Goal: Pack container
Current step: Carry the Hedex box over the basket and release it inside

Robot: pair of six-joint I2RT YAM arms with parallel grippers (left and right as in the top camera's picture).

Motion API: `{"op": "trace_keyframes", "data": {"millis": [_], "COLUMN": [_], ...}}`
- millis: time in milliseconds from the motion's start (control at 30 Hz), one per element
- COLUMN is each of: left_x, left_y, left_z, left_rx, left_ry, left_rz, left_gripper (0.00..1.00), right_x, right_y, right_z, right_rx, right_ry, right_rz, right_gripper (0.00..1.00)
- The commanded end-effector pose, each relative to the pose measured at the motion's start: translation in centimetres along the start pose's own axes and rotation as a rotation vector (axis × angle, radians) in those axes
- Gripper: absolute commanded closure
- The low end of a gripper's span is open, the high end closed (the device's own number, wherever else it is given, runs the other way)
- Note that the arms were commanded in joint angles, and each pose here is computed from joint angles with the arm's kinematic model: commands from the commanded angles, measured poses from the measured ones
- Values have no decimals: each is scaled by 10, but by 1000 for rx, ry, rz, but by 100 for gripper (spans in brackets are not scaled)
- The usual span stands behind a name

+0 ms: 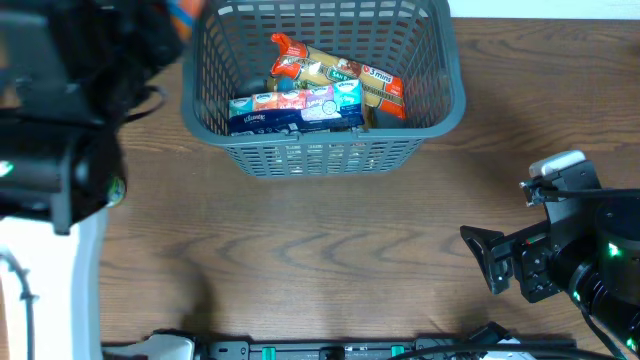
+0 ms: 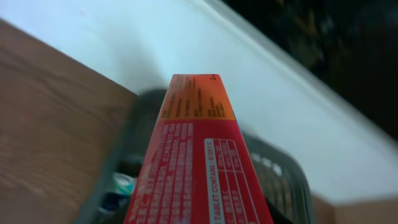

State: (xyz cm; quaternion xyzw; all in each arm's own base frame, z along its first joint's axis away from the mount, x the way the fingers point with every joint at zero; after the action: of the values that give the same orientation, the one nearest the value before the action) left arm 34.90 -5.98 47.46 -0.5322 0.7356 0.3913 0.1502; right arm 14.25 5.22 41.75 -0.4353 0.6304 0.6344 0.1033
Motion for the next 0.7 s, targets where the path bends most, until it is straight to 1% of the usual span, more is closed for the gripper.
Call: {"op": "trace_keyframes", "data": {"millis": [0,100,233,300,467,667], "left_x": [41,80,132,154,191,226], "left_y": [-42,-72,-103,-115,-135,-138], "left_z": [-27,-51,-79,-88,-98,-104], "left_rx": [66,136,267,316,379,429], "left_ry": [-152,-219,-263,-283,-323,-327], "left_rz": [141,243,410,471,565,680], "left_gripper": [94,94,94,94,95,94], "right_x": [0,0,0,0,0,0], "right_y": [0,0,0,0,0,0], "right_z": [0,0,0,0,0,0], "right_rx": [4,4,4,4,4,4], "right_ry": [12,12,12,12,12,12], "right_rz": [2,2,2,2,2,2], "right_gripper": [1,1,1,1,1,1]}}
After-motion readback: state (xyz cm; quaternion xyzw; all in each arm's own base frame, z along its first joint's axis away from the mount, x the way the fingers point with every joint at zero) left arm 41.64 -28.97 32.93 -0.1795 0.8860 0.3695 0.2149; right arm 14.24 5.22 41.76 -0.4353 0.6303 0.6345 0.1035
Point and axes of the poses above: each gripper's point midway between its finger pads, its own y axis back along the fingers, its own z axis along the line the jaws close on, x = y × z, the point moved 3 cm from there along y, back along the fingers, and after that the axes turned 8 degrees about y, right-handed, at the moved point
